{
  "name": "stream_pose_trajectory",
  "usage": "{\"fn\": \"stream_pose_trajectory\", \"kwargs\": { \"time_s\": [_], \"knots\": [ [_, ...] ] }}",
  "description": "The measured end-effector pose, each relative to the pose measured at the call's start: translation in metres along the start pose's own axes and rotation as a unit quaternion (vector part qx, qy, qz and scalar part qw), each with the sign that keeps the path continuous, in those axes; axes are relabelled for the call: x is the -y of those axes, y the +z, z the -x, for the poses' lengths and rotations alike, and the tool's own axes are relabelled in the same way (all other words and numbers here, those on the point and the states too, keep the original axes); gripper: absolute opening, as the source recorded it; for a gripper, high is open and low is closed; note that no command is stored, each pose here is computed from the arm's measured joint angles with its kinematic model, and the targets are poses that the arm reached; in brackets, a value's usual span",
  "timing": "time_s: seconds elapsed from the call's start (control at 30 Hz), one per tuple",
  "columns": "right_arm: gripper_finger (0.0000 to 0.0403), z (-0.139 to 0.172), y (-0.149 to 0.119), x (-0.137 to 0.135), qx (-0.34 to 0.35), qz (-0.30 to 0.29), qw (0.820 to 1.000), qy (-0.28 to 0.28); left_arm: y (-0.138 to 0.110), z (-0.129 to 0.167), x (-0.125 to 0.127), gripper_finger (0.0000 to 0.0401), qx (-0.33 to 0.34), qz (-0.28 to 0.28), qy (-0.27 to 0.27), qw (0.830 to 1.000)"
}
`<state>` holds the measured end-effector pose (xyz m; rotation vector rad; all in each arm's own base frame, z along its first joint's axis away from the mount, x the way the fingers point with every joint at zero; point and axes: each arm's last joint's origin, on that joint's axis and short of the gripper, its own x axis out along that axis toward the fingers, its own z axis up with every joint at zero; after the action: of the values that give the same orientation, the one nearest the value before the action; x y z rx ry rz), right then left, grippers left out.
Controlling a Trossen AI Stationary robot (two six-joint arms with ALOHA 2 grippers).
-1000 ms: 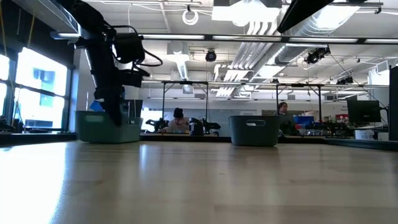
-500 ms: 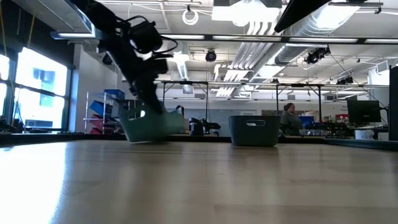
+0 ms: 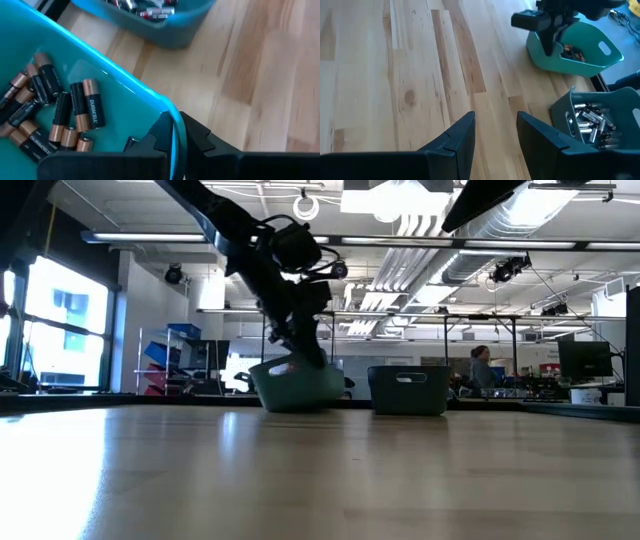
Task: Sort batteries
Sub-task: Move the blue bin to the upper middle of the table
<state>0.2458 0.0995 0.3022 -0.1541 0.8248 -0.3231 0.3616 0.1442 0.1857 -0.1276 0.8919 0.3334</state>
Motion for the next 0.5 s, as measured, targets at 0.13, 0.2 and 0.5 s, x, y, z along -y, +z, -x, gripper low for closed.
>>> {"fn": "stream_pose_trajectory", "kwargs": {
  "time_s": [0.13, 0.2, 0.5],
  "knots": [
    [0.0138, 0.0, 0.0, 0.0, 0.0, -0.015, 1.0, 0.0, 0.01, -0.007, 0.001, 0.0025, 0.013, 0.015, 0.0, 1.0],
    [0.0138, 0.0, 0.0, 0.0, 0.0, -0.018, 1.0, 0.0, 0.014, -0.009, 0.001, 0.0039, 0.016, 0.016, 0.0, 1.0],
    [0.0138, -0.001, 0.0, 0.004, 0.007, -0.034, 0.999, -0.033, 0.024, -0.01, -0.001, 0.0145, 0.069, 0.018, -0.006, 0.997]
  ]
}}
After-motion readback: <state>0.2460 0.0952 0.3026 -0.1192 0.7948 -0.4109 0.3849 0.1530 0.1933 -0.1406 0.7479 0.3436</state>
